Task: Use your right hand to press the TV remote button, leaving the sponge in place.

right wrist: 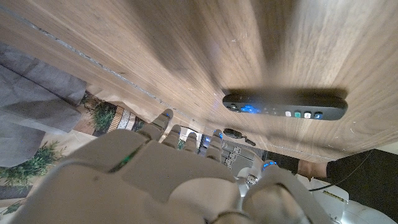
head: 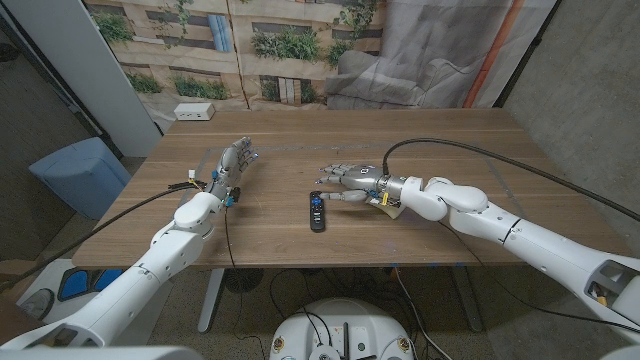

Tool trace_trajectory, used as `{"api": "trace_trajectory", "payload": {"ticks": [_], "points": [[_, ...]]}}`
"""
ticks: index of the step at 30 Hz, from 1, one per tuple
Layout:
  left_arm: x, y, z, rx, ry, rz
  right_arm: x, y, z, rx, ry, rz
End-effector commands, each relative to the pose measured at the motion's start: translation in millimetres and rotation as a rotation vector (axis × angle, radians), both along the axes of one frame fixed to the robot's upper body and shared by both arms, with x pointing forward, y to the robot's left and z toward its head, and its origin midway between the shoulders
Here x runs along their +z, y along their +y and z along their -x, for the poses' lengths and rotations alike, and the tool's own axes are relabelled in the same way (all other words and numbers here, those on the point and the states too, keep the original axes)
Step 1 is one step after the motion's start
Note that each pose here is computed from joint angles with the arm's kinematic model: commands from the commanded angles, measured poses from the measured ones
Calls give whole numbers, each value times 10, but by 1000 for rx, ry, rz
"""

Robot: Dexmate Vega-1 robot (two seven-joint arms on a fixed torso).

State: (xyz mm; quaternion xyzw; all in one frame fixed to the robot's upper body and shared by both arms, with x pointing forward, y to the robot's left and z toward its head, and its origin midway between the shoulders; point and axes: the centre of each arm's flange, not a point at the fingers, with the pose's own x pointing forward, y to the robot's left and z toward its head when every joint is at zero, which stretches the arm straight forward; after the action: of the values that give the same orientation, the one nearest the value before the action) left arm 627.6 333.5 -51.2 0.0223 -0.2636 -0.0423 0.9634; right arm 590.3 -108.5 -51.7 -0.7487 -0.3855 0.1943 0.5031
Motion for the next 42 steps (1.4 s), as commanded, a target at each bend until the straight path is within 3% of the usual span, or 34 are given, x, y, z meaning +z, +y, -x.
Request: {"api": "trace_trajectory", "payload": {"ticks": [1,17,42], "points": [[5,42,16,6,3,-13,-96,66,-43,-25,7,7],[-9,40,0,1,18,-40,-206,113,-76,-32,42,4],[-70,4,22,1,25,-37,-289,21,-111,-47,35,-1]]}}
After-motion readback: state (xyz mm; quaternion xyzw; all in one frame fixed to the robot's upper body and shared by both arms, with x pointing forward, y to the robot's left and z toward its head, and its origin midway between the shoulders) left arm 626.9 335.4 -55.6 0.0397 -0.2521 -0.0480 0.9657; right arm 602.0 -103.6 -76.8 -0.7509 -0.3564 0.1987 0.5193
